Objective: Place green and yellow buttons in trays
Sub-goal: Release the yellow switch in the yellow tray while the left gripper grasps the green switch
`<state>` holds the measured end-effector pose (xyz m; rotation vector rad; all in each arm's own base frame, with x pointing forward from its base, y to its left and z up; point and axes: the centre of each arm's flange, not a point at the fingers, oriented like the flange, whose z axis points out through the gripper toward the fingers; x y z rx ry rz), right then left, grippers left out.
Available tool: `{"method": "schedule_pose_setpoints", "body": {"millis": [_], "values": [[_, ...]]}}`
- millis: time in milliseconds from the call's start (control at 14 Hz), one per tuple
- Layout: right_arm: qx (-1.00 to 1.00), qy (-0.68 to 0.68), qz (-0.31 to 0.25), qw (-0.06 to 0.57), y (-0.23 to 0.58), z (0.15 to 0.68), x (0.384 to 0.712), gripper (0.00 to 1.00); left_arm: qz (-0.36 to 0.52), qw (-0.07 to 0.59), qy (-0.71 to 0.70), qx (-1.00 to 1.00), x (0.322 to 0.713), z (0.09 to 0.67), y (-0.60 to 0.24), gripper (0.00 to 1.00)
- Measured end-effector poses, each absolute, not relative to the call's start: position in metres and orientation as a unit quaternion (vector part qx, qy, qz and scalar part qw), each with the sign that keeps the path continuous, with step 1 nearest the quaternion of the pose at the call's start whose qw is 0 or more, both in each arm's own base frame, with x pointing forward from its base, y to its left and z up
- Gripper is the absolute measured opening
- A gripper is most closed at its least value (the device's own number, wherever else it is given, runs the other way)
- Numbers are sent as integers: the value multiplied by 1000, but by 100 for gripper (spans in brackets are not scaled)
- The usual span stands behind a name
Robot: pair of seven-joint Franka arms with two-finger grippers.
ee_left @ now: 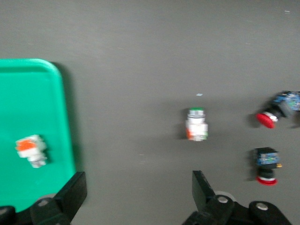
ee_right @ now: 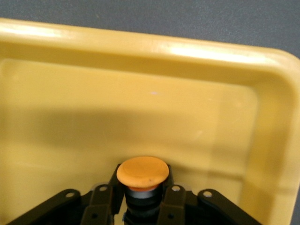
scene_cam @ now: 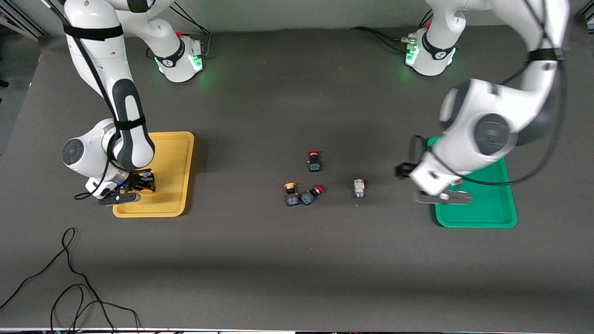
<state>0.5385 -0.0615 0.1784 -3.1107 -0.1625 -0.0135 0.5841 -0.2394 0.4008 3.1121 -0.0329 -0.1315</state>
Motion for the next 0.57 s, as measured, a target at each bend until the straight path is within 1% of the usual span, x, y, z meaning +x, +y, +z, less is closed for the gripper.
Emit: {"method": "schedule_pose_setpoints", "body": {"millis": [71, 214, 285, 356, 427, 570], "values": [[-998, -53, -7, 15, -60, 181, 541, 51, -37, 13, -4, 999, 577, 398, -263, 100], [-998, -53, -9, 28, -58, 192, 545, 70, -27, 3, 1, 1000, 565, 387, -297, 100], [-998, -56, -7, 35, -60, 203, 549, 79, -24, -3, 3, 1000, 562, 377, -309, 100], [-997, -65, -4, 37, -63, 221, 553, 90, -21, -8, 5, 1000, 560, 363, -319, 100], [-997, -71, -1, 37, -67, 244, 557, 99, -20, -12, 8, 1000, 559, 345, -327, 100], [-997, -60, 9, 49, -62, 294, 562, 100, -23, -12, 7, 1000, 561, 303, -336, 100]]}}
